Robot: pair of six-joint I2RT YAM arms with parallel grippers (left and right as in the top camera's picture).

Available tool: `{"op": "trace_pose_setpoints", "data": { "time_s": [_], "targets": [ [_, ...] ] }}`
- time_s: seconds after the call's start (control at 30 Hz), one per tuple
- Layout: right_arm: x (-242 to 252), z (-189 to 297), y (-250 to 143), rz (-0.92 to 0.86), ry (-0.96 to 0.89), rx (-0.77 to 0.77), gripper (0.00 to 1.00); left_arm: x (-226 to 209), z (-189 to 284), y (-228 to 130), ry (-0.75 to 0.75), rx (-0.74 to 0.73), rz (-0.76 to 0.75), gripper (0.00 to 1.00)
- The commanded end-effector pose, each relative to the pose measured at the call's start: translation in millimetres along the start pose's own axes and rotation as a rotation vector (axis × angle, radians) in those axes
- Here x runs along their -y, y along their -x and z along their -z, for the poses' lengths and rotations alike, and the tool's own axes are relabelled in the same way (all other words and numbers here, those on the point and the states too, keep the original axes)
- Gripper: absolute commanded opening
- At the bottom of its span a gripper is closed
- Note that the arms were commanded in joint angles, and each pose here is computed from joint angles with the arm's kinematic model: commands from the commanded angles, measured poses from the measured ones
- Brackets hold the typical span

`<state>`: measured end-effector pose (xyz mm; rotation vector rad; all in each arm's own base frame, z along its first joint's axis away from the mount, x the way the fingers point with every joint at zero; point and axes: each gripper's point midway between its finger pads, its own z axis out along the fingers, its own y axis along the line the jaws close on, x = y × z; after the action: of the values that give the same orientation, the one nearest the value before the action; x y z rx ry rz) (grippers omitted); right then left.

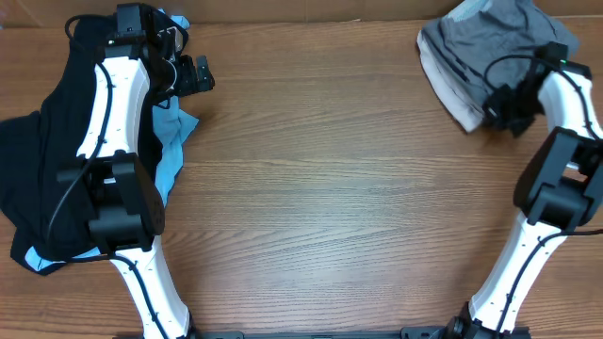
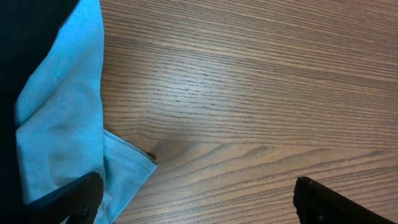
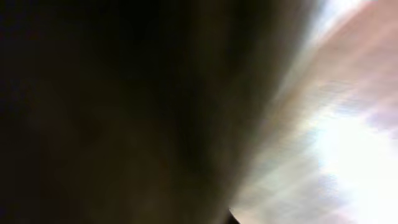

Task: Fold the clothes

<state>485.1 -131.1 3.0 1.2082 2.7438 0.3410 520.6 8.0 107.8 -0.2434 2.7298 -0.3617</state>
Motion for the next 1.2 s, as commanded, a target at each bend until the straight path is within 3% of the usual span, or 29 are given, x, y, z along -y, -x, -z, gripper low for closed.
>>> {"op": "trace_pose_setpoints", "data": {
  "time_s": [0.0,0.37,0.63,0.83,0.9,0.93,0.97,1.17],
  "targets": [
    [-55,-21,-26,0.078,0.075,-0.012,0.04,2,0,0,0.003,0.001,0.005,1.0],
    [-83,-10,-36,0.064,0.118,0.003,0.04,2,0,0,0.003,0.002,0.004,1.0],
    [-88,85,-41,0.126,0.158,0.074,0.14,2,0,0,0.004,0.001,0.005,1.0],
    [-89,162,-65,0.217,0.188,0.135,0.49,2,0,0,0.004,0.001,0.005,1.0],
    [-88,187,-75,0.254,0.199,0.159,0.67,2,0,0,0.004,0.001,0.005,1.0],
    [-87,198,-79,0.272,0.203,0.169,0.8,2,0,0,0.004,0.001,0.005,1.0],
    [-86,210,-85,0.293,0.207,0.181,1.0,2,0,0,0.004,0.001,0.005,1.0],
    [-79,277,-120,0.348,0.252,0.258,1.0,2,0,0,0.004,0.001,0.005,1.0]
  ]
}}
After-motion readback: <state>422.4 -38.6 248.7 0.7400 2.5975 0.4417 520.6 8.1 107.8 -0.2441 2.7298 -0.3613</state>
